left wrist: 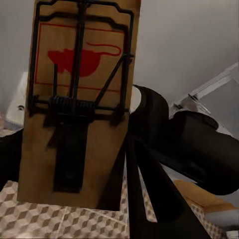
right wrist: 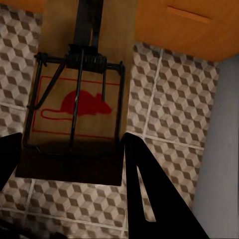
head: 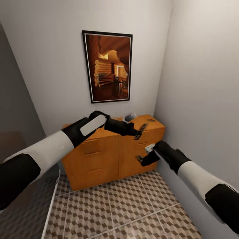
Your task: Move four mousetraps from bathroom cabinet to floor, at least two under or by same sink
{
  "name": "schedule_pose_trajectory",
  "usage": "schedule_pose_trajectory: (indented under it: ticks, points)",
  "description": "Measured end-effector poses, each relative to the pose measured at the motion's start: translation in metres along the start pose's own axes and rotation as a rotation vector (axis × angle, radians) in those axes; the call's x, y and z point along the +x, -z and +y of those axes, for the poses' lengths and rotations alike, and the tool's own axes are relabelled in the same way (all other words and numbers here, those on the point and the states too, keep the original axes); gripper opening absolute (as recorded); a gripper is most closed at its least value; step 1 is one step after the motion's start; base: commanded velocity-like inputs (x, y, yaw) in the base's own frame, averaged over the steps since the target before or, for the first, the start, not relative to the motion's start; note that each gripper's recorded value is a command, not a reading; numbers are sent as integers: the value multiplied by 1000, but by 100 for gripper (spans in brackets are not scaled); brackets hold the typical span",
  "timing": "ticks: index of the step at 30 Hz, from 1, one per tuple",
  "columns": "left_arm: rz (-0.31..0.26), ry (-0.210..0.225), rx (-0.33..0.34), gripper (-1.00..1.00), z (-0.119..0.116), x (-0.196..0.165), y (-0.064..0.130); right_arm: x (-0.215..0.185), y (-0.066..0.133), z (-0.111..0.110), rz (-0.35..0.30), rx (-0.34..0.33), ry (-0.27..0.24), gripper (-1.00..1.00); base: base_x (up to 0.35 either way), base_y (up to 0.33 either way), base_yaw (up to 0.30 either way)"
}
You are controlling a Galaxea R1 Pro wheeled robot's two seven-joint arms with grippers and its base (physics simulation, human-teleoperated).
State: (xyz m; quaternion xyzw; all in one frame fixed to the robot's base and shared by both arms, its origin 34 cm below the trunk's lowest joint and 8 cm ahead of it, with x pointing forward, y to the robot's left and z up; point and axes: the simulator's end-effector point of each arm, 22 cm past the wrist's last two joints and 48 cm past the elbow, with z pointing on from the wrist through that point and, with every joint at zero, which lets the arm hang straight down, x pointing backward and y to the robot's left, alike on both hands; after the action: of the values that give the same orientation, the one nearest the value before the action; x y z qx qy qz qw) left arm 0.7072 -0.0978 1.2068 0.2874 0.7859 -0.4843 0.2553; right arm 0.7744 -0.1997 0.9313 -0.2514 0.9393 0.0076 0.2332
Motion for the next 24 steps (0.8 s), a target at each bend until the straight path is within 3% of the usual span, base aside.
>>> schedule_pose_trajectory:
  ticks: [10,14,17,19,22,24]
  points:
    - [47,49,-13,-100,12,29,-7,35,-11,0,44,24,35,-100,-333,0,0]
    - [110,73,-43,-100,28,63,-16,47,-10,-14,43,41,34,-100,-306,0,0]
    - [170,140,-75,-100,53,110,-26,56,-11,-20,52,46,27,-100,-280,0,0]
    - [233,227,-126,-100,87,168,-33,81,-23,-17,81,41,22,-100,-256,0,0]
    - [279,363,-250,-100,150,260,-32,116,-39,-13,101,36,24,-100,-224,0,0]
    - [280,415,-335,-100,184,324,-31,143,-50,-14,120,48,36,-100,-136,0,0]
